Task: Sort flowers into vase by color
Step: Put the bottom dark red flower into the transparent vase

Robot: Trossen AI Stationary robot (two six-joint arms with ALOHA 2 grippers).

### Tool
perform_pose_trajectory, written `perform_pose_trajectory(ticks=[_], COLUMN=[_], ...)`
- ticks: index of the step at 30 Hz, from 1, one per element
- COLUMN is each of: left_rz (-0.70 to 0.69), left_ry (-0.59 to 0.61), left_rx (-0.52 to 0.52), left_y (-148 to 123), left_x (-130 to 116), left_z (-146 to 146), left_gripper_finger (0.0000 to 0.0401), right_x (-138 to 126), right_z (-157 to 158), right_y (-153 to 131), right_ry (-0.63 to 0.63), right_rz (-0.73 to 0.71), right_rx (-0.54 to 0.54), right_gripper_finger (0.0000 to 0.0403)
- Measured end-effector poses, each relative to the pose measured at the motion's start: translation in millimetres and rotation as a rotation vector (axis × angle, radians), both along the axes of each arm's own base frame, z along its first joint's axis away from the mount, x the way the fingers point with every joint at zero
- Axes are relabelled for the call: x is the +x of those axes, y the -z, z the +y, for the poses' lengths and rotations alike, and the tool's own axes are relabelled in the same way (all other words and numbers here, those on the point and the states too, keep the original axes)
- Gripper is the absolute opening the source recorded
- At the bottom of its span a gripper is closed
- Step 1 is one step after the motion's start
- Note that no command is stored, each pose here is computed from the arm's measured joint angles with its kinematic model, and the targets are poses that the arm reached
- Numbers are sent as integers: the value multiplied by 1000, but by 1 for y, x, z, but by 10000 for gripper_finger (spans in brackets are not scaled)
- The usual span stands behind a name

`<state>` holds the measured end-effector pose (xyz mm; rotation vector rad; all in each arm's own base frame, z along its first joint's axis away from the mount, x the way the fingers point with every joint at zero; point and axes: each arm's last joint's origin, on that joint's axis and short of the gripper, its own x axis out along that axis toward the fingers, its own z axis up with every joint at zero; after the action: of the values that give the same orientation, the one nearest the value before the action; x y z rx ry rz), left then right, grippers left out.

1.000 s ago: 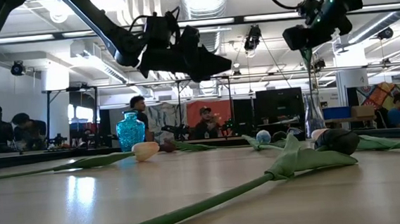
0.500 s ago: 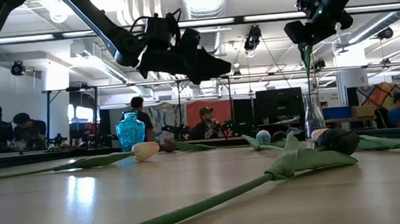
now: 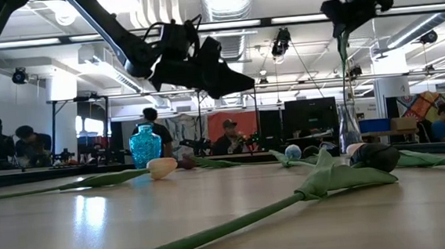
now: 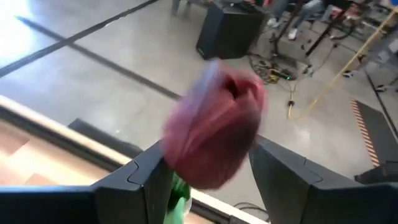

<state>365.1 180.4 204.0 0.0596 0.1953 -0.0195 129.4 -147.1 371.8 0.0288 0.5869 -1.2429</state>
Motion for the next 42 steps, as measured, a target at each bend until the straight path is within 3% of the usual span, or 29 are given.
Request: perform_pose_trajectory(ticks=[7, 12, 19, 27, 34, 42], left_rz=[14, 14, 5, -5, -5, -5], left_ry=[15, 15, 15, 14, 12, 12], left_rx=[13, 14, 18, 14, 9, 9], left_y=[7, 7, 6, 5, 5, 5], left_x=[-3, -3, -3, -3, -3, -3], left_z=[-2, -2, -2, -2, -2, -2], left_gripper_finger=[153, 150, 123, 100, 98, 97], right_x=[-17, -35, -53, -27, -5, -3], right_z=[20, 42, 60, 35, 8, 6], right_y=[-33, -45, -32, -6, 9, -13], right_ry=[-70, -142, -181, -185, -39, -3], right_rz=[43, -19, -83, -86, 23, 25], right_rx=[29, 20, -9, -30, -10, 18], right_gripper_finger=[182, 150, 90, 45, 63, 129])
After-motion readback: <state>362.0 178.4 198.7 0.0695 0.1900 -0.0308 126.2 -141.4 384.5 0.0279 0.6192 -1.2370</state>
